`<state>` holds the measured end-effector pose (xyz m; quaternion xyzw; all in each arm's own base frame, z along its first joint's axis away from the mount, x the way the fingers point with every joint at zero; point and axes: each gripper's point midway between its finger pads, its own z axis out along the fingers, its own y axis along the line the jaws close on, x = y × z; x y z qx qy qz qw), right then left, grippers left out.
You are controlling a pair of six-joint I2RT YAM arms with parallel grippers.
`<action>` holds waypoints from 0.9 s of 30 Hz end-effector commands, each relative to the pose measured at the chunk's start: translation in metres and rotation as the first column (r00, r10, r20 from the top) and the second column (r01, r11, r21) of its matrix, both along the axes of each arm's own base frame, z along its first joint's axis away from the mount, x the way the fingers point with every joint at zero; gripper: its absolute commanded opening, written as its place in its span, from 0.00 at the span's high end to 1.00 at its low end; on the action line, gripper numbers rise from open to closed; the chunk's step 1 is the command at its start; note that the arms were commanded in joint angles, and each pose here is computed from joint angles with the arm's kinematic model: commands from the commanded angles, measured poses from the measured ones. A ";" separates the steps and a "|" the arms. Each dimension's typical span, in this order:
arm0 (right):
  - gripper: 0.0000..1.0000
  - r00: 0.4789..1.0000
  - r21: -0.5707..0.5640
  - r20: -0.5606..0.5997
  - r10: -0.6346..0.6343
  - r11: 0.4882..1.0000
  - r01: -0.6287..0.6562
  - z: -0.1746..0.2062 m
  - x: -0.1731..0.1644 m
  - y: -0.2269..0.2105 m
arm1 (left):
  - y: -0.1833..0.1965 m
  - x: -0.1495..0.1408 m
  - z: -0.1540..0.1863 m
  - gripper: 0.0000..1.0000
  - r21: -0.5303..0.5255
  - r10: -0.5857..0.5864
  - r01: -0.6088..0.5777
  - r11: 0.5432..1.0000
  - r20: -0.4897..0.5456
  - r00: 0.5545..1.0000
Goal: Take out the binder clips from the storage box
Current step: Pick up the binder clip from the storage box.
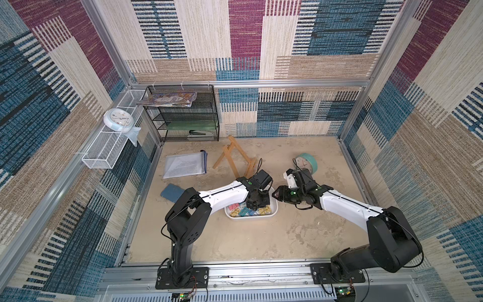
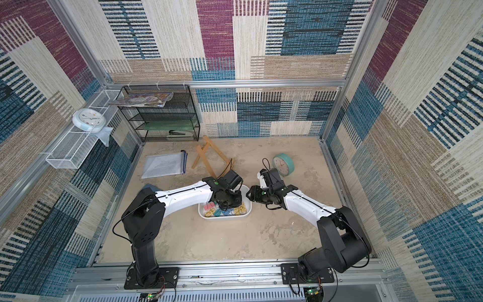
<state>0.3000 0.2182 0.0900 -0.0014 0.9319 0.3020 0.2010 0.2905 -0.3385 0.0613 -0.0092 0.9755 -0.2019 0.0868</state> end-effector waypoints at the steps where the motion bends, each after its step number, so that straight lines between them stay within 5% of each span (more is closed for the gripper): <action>1: 0.45 1.000 0.013 0.014 -0.002 1.000 0.002 0.005 0.001 0.001 | -0.001 -0.001 0.001 0.96 -0.007 -0.003 0.003 1.000 -0.001 1.000; 11: 0.46 1.000 0.006 0.020 -0.001 1.000 0.000 0.006 -0.001 -0.001 | -0.002 0.010 0.022 1.00 -0.074 0.040 -0.033 0.997 0.109 0.993; 27: 0.46 1.000 0.010 0.030 -0.010 1.000 0.009 0.010 -0.004 -0.004 | -0.032 0.034 0.034 1.00 -0.358 0.090 0.012 0.934 0.266 0.960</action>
